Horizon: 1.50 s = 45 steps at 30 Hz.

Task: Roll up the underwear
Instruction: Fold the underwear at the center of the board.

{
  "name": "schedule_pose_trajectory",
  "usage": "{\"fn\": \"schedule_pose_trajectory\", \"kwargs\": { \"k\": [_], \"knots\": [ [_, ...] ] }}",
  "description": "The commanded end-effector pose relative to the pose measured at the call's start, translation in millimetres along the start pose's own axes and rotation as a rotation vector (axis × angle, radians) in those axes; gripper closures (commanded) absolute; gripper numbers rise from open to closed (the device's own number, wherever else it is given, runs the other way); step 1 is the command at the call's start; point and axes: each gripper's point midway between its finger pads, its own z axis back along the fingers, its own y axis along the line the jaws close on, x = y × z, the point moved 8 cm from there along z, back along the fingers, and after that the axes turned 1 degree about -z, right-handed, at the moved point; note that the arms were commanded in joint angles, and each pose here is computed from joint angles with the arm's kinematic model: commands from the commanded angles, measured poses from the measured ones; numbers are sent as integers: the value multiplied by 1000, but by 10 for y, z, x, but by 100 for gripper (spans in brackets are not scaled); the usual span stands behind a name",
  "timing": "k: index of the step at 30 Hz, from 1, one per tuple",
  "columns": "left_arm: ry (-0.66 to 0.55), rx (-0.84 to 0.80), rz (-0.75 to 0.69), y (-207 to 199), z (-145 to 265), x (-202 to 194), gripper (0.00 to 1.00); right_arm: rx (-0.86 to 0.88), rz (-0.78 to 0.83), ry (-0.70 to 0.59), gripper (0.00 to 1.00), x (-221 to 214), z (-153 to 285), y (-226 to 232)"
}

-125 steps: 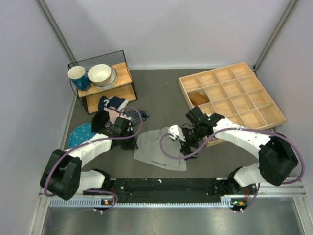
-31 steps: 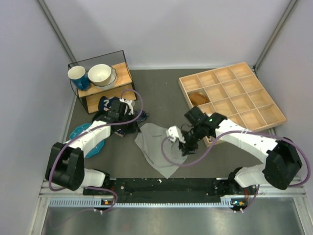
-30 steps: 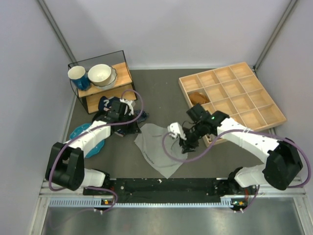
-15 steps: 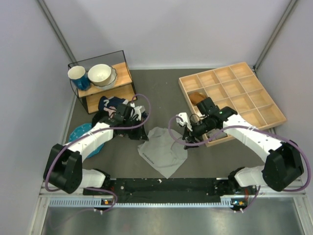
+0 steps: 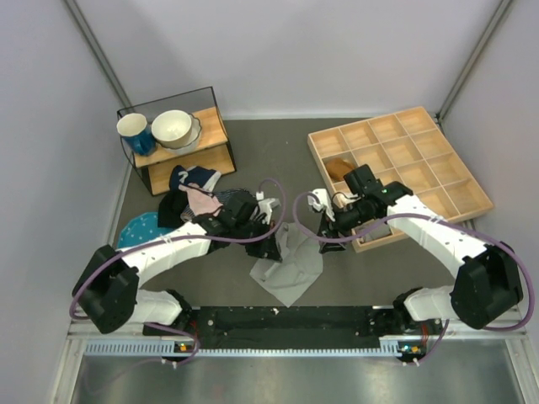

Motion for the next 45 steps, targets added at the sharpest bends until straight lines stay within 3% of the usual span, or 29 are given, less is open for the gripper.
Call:
{"fn": "schedule_pose_trajectory", "kwargs": {
  "k": [1,8,27,31,32,35,39,45],
  "knots": [
    [12,-78,-4,-175,-182,-5,100,-4,-6,-47,44,21,79,20],
    [78,-117,-23,-355,-397,-138,100,-14,-17,-56,43,5,110,-2],
    [162,-138,10,-387,-754,-242,100,-19,-19,-50,42,-14,111,-11],
    [179,-161,17,-388,-810,-293,82,-20,-16,-49,40,-17,114,-6],
    [162,-182,10,-406,-817,-275,73,-19,-16,-48,39,-24,112,-2],
    [127,-208,-6,-438,-755,-276,61,-23,-7,-49,37,-29,123,8],
    [37,-209,-70,-519,-470,-224,56,-28,-5,-40,36,-52,122,3],
    [-132,32,-42,-120,-2,-241,53,-53,-110,-32,38,-26,20,-188]
  ]
}}
